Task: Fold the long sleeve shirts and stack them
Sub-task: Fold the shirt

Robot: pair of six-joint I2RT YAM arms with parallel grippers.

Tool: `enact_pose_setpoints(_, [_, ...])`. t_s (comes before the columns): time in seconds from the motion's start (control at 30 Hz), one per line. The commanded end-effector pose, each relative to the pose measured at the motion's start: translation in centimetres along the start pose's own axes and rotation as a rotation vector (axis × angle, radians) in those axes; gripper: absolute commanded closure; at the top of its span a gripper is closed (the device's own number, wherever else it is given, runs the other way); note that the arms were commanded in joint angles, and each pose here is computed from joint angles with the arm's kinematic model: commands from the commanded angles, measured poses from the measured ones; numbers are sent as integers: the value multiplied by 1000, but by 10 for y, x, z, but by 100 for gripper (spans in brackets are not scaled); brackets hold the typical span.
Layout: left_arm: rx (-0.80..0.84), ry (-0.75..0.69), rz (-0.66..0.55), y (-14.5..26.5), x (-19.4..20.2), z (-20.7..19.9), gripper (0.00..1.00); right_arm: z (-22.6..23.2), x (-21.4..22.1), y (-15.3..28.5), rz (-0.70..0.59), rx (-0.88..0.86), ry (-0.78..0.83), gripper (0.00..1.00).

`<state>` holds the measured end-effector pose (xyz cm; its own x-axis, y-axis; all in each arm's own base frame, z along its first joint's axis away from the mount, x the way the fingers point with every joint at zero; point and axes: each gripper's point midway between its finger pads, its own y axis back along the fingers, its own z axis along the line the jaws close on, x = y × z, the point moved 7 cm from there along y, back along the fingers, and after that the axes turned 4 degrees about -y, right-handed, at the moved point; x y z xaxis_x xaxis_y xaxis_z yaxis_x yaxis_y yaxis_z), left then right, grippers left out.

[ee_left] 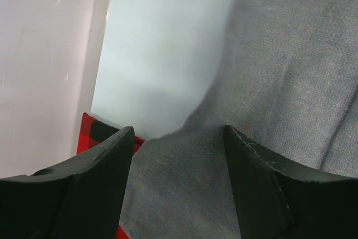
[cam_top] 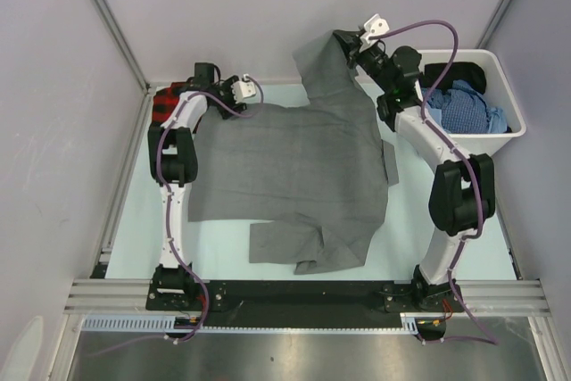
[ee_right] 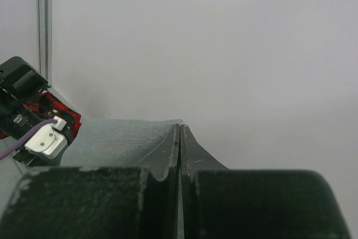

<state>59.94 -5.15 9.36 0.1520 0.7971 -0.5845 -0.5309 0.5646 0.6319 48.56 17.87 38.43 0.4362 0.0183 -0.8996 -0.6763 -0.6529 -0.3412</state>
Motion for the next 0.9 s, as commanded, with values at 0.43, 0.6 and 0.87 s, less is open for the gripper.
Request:
enact_pose_setpoints(0.43, [-9,-115,11,53,-38,11,79,1,-62,19,-70,30,49,100])
enact_pose_setpoints(0.6, [-13,-105,13,74,-51,6,93,-4,-51,29,-20,57,72,100])
enact_pose_setpoints(0.87, [41,-42,76,101,-63,-22,100,-10,-51,52,53,85,69,100])
